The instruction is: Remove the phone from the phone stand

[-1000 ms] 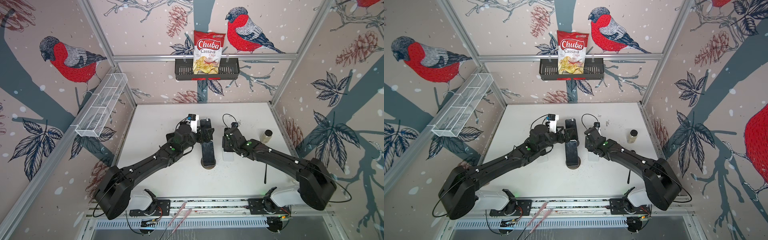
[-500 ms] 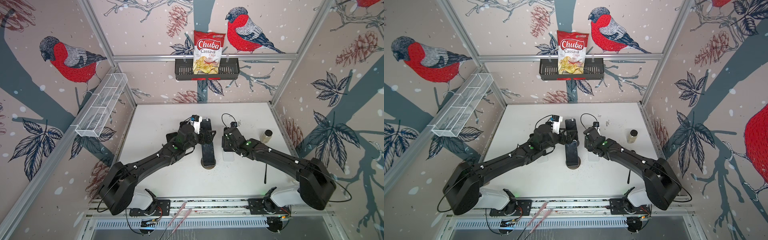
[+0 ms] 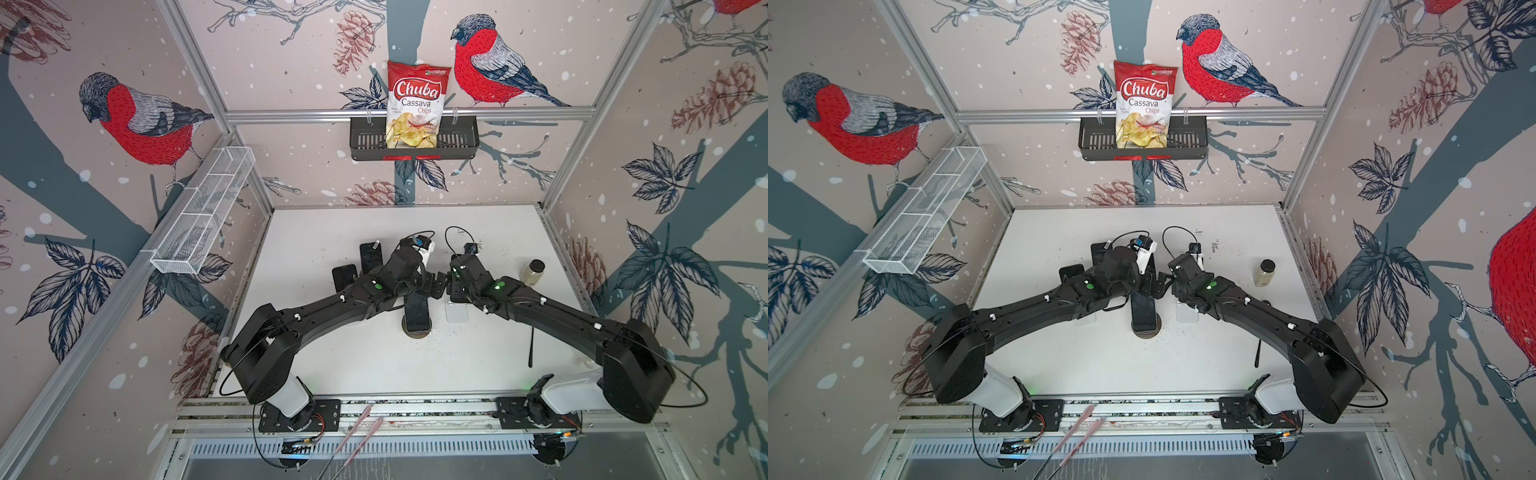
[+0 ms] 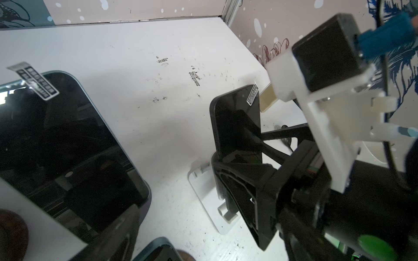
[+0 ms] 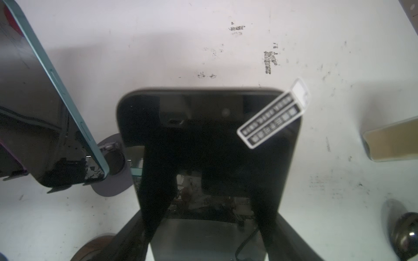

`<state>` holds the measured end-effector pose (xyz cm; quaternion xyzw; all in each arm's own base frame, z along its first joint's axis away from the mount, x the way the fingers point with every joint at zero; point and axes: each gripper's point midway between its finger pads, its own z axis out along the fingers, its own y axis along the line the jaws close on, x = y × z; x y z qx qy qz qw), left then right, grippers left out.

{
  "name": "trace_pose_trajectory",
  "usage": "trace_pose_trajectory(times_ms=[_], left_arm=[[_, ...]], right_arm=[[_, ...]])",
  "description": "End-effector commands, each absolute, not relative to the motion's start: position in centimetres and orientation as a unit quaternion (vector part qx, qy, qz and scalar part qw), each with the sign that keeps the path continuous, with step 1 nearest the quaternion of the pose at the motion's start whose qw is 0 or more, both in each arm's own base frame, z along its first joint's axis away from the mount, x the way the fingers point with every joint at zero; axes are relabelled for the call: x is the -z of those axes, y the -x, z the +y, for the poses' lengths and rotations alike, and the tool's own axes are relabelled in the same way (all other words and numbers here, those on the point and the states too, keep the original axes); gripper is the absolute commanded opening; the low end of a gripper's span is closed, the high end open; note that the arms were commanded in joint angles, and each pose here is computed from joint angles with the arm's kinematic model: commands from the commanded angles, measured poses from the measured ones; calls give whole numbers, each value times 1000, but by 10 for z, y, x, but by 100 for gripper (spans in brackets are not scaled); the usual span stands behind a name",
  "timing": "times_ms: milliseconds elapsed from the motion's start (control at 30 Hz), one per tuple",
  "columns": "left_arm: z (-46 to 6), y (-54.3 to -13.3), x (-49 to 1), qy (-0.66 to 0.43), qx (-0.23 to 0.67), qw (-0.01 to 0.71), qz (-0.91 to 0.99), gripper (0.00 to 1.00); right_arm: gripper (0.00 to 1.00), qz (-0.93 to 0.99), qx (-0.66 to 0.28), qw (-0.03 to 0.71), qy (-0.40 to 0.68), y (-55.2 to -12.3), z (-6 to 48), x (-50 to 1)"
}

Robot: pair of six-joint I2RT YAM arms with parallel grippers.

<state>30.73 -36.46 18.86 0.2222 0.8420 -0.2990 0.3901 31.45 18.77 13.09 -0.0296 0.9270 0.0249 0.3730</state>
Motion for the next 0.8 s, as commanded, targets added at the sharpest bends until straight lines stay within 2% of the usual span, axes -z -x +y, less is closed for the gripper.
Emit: trace_pose_trajectory(times_ms=[0, 767], left_arm=[[-355, -300, -166, -244, 254, 368, 860, 95], [-359, -255, -202, -332, 321, 454, 762, 94]], right_arm=[[61, 915, -48, 400, 26, -322, 196, -148], [60, 909, -58, 412, 17, -324, 187, -161]])
